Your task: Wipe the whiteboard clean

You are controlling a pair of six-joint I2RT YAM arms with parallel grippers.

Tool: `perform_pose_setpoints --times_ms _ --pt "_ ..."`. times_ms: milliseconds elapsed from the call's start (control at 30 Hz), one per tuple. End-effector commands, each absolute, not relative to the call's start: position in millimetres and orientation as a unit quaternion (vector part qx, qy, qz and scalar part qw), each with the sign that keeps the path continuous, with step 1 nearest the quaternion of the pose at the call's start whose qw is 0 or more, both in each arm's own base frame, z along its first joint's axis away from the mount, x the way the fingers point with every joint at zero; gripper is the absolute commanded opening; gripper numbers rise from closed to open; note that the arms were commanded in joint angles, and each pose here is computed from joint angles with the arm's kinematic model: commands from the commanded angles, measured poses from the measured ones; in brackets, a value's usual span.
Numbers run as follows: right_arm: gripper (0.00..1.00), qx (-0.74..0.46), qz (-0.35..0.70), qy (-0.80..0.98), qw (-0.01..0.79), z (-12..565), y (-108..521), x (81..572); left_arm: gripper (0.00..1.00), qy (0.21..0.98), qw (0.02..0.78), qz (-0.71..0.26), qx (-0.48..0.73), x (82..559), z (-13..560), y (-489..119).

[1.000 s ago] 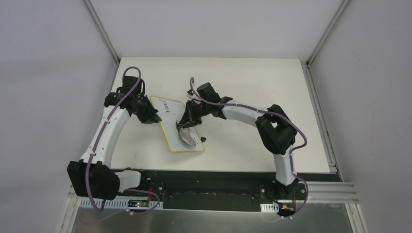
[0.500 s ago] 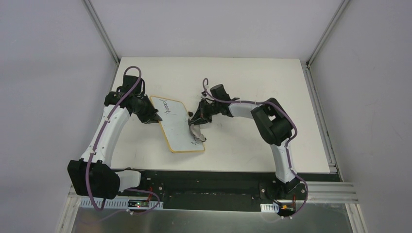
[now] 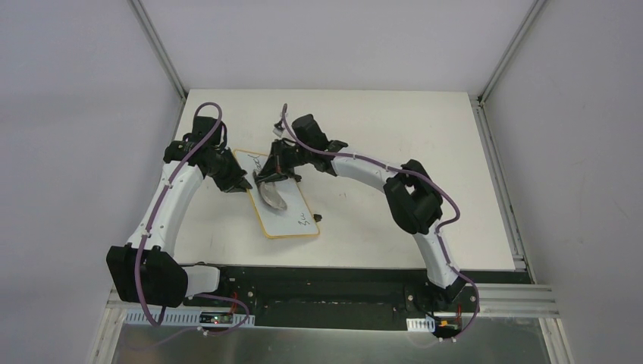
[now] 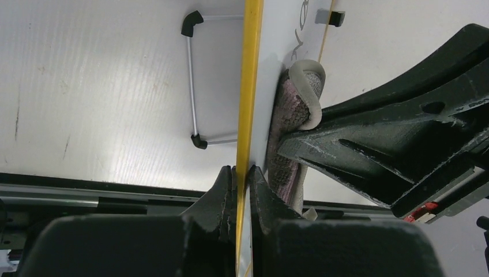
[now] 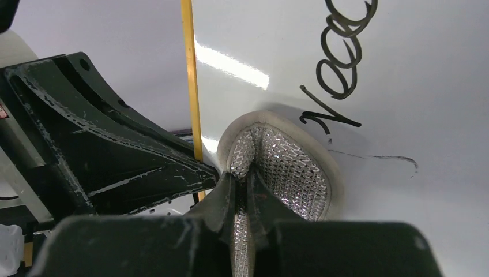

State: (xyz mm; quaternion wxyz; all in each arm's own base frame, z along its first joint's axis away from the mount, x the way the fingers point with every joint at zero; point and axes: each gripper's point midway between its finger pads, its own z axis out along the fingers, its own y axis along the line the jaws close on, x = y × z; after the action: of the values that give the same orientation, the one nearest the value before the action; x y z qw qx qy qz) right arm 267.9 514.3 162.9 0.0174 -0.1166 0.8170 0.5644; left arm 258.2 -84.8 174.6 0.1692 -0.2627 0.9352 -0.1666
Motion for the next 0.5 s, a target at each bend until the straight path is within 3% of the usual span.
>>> perform_pose_setpoints --times_ms 0,300,467 --pt "0.0 -0.08 0.554 0.828 -0.023 127 512 270 0.0 0.946 0.105 -0.188 -0.244 243 157 -105" --pt "0.0 0.006 0.486 0.873 -0.029 32 444 304 0.0 0.949 0.095 -0.186 -0.236 237 153 -104" --pt "0.0 0.013 0.481 0.876 -0.04 20 440 307 0.0 0.949 0.097 -0.188 -0.234 237 154 -105"
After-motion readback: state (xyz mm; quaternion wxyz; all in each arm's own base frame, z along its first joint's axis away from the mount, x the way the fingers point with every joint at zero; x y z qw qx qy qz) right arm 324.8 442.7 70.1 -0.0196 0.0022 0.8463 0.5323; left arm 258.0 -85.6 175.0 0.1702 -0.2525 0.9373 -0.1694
